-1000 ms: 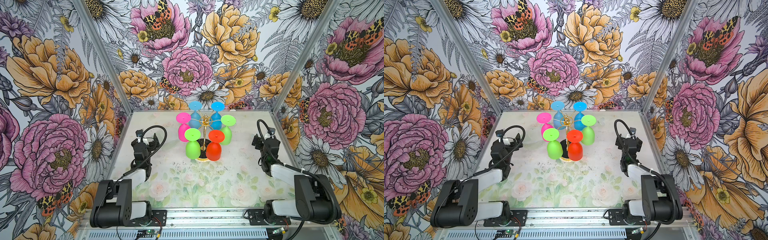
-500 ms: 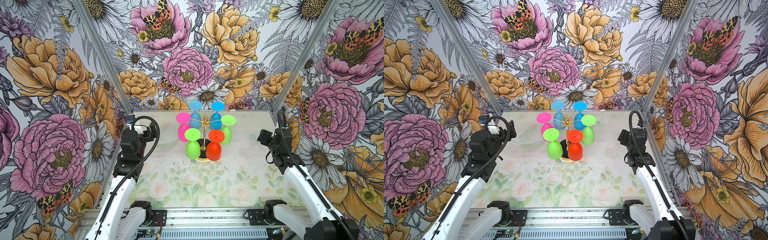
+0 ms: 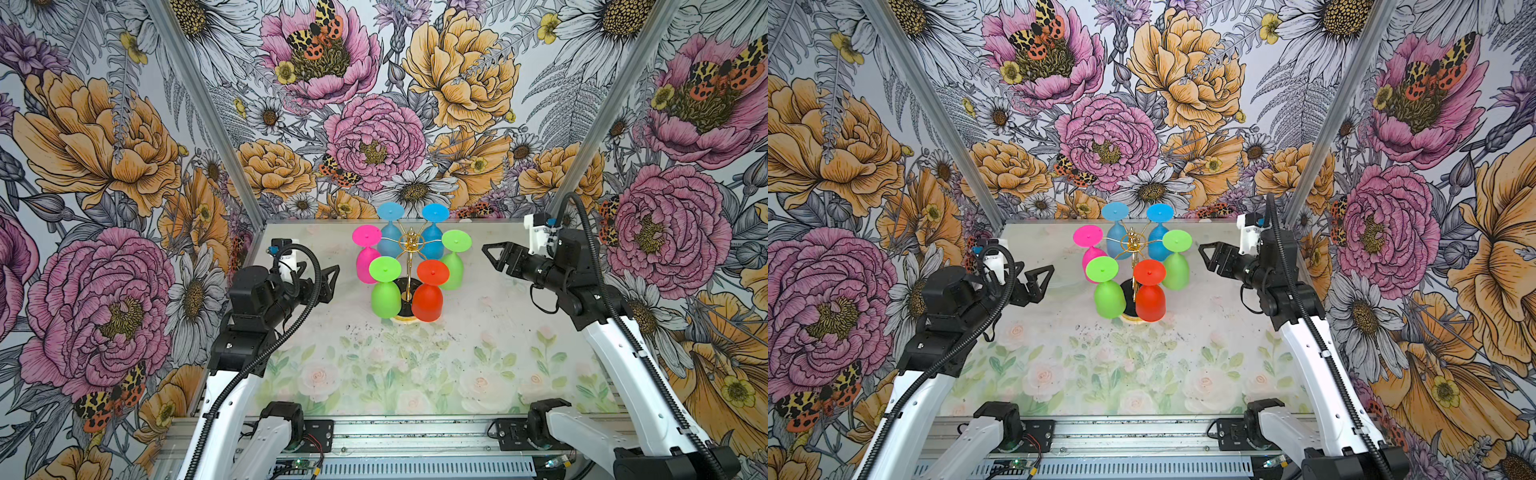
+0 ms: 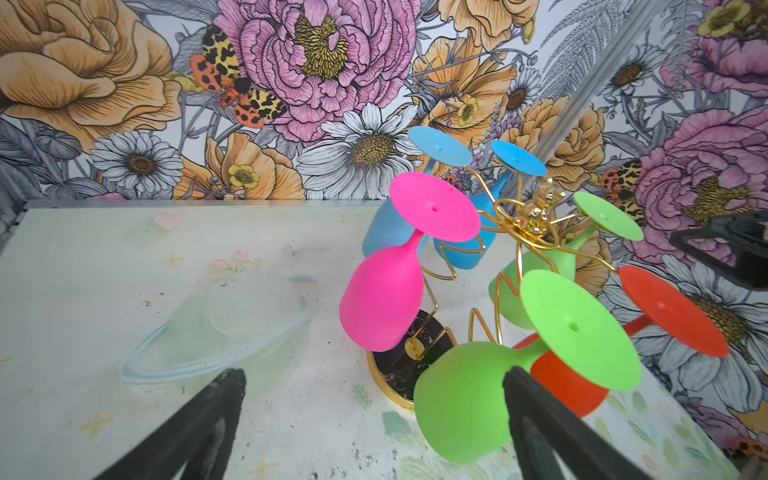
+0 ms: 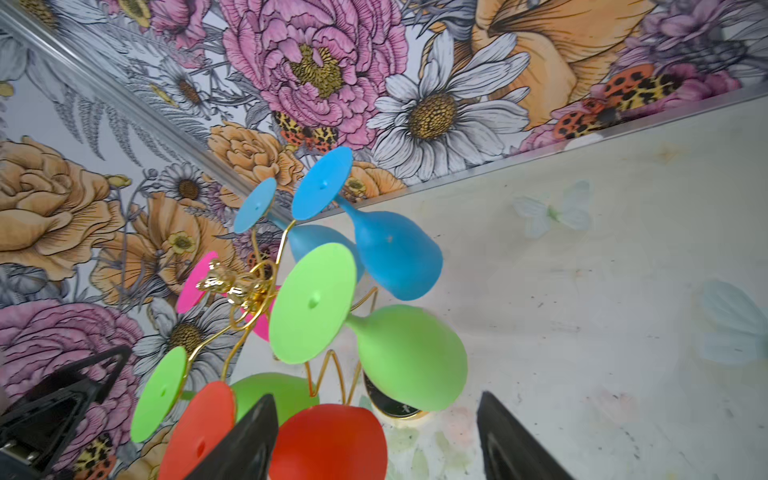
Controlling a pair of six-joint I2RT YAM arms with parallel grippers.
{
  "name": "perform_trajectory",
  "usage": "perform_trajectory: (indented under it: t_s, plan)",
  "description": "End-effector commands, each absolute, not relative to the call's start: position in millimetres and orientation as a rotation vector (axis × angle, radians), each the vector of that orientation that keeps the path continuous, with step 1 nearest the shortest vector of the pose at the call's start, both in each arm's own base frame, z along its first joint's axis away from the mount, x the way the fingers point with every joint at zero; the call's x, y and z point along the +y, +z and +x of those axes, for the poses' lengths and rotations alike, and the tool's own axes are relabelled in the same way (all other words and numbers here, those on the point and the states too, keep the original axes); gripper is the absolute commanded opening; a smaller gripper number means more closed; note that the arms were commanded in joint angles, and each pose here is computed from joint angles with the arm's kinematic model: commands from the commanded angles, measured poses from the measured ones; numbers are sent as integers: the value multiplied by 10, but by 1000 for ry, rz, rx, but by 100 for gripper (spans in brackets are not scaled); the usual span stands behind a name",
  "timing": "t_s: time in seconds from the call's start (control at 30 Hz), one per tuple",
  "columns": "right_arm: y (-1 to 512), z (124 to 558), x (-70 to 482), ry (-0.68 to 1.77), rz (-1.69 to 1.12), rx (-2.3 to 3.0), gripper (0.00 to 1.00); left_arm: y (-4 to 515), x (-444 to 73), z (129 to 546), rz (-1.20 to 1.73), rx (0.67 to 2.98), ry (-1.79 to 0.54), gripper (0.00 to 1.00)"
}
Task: Take the wine glass off the wine glass rack
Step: 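Raise both arms and move the right gripper toward the red glass's base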
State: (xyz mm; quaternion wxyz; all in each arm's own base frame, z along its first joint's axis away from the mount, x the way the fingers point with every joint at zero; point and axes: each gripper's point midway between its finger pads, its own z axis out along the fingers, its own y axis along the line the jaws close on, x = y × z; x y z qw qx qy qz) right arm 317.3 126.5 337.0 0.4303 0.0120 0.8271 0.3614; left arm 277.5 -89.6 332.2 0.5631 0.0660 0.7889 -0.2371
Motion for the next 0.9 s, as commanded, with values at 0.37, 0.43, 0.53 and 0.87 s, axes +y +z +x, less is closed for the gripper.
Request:
perform_trajectory:
  t_s: [0.37,0.43,0.53,0.87]
  plan:
    - [3384,2735,2124,1297,-266,2160,70,3397,-1341,2545,359,1838,-772,98]
    - [3375,2726,2179,1301,-274,2169,68,3387,-1363,2542,361,1835,-773,99]
    - [3350,2724,2246,1313,-276,2187,65,3387,-1406,2532,370,1827,-785,99]
    - [3251,2747,2332,1325,-257,2231,50,3335,-1462,2520,385,1821,-785,99]
